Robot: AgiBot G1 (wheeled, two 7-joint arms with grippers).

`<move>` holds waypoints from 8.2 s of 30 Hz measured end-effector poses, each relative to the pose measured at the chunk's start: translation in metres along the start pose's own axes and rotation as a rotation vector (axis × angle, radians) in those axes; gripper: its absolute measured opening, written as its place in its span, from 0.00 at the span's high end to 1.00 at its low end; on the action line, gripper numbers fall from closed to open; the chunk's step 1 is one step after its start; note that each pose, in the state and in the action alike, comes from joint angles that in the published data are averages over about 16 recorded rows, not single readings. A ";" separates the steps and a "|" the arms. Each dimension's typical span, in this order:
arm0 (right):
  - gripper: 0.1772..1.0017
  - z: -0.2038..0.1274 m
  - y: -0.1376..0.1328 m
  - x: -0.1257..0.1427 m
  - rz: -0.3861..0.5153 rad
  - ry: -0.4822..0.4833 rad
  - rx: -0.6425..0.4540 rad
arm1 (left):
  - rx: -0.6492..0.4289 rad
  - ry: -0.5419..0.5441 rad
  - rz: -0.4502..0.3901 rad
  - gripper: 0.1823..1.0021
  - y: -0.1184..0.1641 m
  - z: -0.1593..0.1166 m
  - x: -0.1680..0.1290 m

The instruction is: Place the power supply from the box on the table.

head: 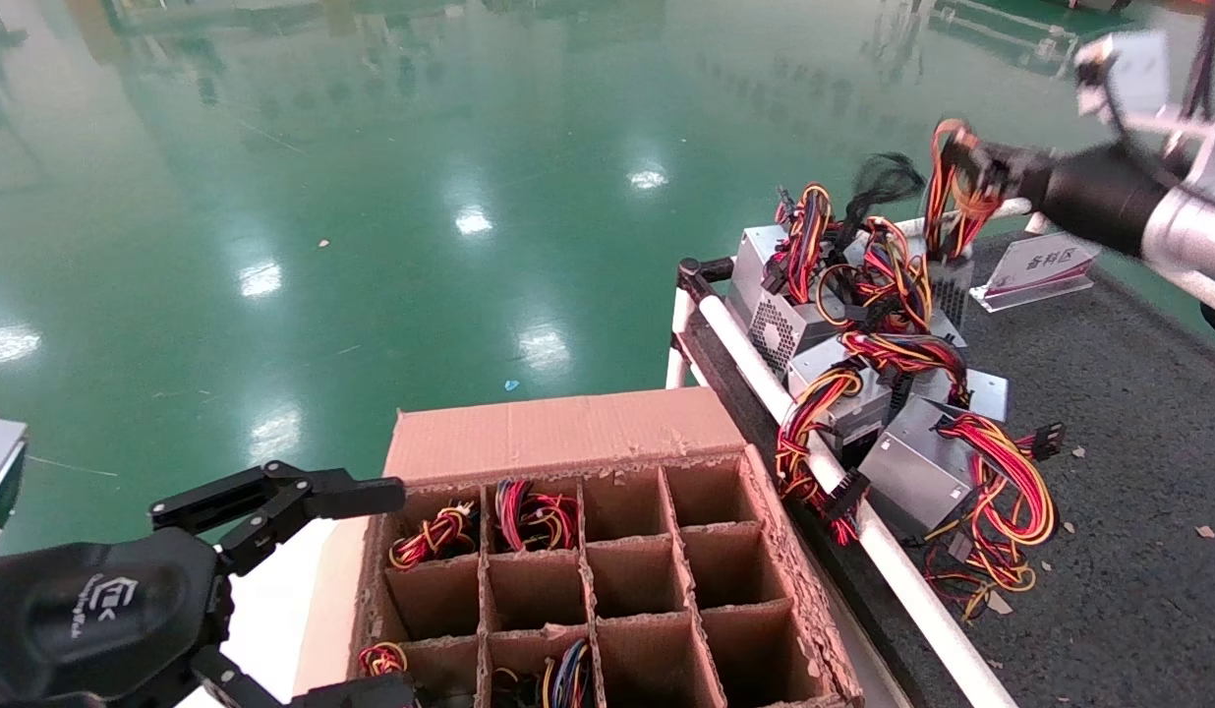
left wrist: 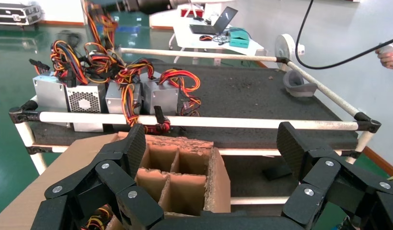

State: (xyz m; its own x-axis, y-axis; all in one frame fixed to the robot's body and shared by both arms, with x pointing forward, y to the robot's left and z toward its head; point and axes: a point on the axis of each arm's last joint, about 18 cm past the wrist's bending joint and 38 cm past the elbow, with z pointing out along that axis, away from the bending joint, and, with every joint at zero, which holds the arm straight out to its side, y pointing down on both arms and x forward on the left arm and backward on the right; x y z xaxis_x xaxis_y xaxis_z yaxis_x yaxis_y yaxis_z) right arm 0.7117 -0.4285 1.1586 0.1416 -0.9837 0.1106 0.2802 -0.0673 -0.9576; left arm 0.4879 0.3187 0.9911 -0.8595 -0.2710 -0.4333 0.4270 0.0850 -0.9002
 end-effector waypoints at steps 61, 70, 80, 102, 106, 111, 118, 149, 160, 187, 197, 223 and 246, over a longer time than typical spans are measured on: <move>0.13 -0.037 -0.020 -0.016 -0.033 -0.234 0.122 | 0.000 -0.001 0.000 0.00 0.000 0.000 0.000; 0.03 -0.061 0.000 -0.039 -0.059 -0.384 0.153 | 0.000 -0.001 0.000 0.00 0.000 0.000 0.000; 0.00 -0.098 0.022 -0.072 -0.097 -0.574 0.170 | 0.000 -0.001 0.000 0.00 0.000 0.000 0.000; 0.00 -0.214 0.073 -0.157 -0.174 -1.070 0.138 | 0.000 -0.001 0.000 0.00 0.000 0.000 0.000; 0.00 -0.235 0.081 -0.169 -0.181 -1.153 0.126 | 0.000 -0.002 -0.001 0.00 0.000 0.000 0.000; 0.00 -0.252 0.086 -0.178 -0.185 -1.216 0.117 | 0.000 -0.002 -0.001 0.00 0.000 0.000 0.000; 0.00 -0.257 0.087 -0.181 -0.185 -1.237 0.115 | 0.000 -0.002 -0.001 0.00 0.000 0.000 0.000; 0.00 -0.248 0.085 -0.176 -0.184 -1.200 0.118 | 0.000 -0.002 -0.001 0.00 0.000 0.000 0.000; 0.00 -0.247 0.085 -0.176 -0.184 -1.198 0.119 | 0.000 -0.002 -0.001 0.00 0.000 0.000 0.000; 0.00 -0.247 0.084 -0.176 -0.183 -1.196 0.119 | 0.000 -0.002 -0.001 0.00 0.000 0.000 0.000; 0.00 -0.247 0.084 -0.176 -0.183 -1.196 0.119 | 0.000 -0.002 -0.001 0.00 0.000 0.000 0.000; 0.00 -0.247 0.084 -0.176 -0.183 -1.196 0.119 | 0.000 -0.002 -0.001 0.00 0.000 0.000 0.000; 0.00 -0.247 0.084 -0.176 -0.183 -1.196 0.119 | 0.000 -0.002 -0.001 0.00 0.000 0.000 0.000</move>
State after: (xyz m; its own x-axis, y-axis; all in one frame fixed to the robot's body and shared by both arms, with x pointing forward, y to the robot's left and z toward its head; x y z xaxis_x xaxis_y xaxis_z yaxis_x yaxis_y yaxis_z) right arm 0.4763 -0.3025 0.9927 0.8596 -0.1819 0.4776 0.4644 -0.1119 -0.8785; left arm 0.4881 0.3191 0.9911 -0.8593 -0.2730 -0.4325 0.4264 0.0847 -0.9006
